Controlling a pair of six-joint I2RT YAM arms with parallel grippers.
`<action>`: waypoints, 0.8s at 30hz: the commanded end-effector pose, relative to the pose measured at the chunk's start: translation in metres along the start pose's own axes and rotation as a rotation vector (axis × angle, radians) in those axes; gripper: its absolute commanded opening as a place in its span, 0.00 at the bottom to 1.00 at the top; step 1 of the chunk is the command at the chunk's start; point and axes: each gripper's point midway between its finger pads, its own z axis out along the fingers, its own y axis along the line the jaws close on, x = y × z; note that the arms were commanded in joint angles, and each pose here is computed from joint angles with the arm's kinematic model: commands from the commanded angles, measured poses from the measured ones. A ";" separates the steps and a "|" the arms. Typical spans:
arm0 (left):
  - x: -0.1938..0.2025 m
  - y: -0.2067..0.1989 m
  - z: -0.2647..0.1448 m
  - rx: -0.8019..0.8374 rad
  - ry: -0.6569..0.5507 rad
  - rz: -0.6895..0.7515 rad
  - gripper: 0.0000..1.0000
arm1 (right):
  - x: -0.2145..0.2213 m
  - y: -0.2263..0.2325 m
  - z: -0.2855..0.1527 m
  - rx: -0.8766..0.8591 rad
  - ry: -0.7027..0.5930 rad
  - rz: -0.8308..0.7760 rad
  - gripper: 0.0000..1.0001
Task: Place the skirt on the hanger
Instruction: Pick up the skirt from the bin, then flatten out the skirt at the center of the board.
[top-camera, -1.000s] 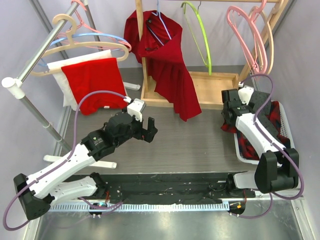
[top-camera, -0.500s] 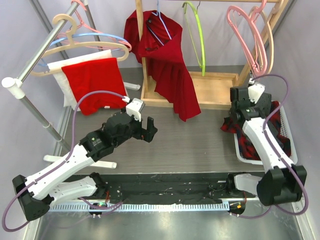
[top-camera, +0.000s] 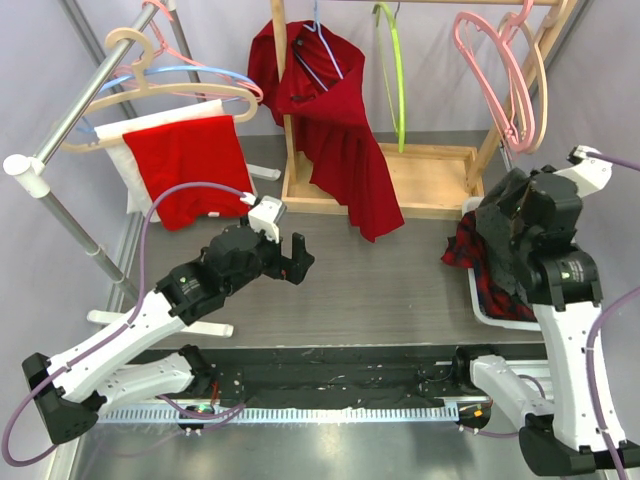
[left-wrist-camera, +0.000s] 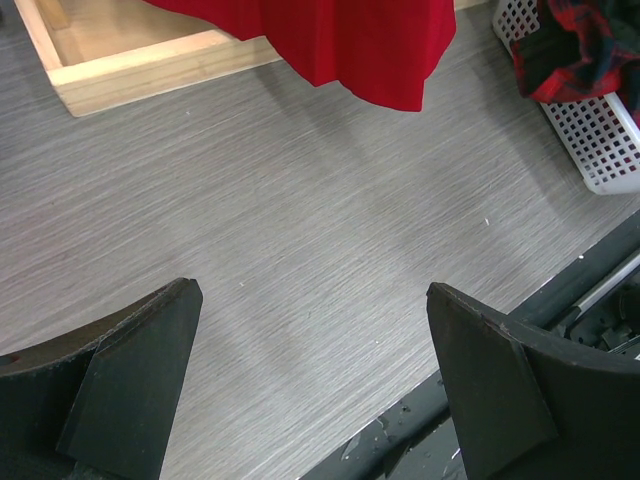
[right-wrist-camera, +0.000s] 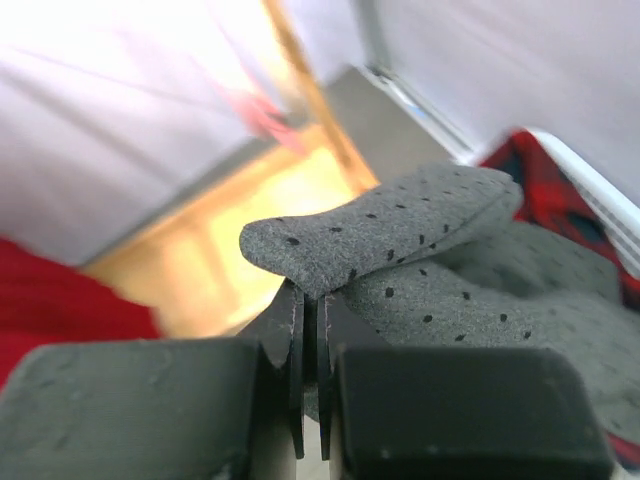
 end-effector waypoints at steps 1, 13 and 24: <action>-0.020 -0.004 -0.004 0.013 -0.079 -0.023 1.00 | -0.061 0.048 -0.037 -0.259 -0.087 0.049 0.01; -0.032 0.009 -0.006 -0.074 -0.120 -0.048 1.00 | -0.168 0.157 -0.134 -0.875 -0.221 0.041 0.01; -0.034 0.019 -0.005 -0.130 -0.143 -0.072 1.00 | -0.214 0.206 -0.201 -1.262 -0.269 0.124 0.01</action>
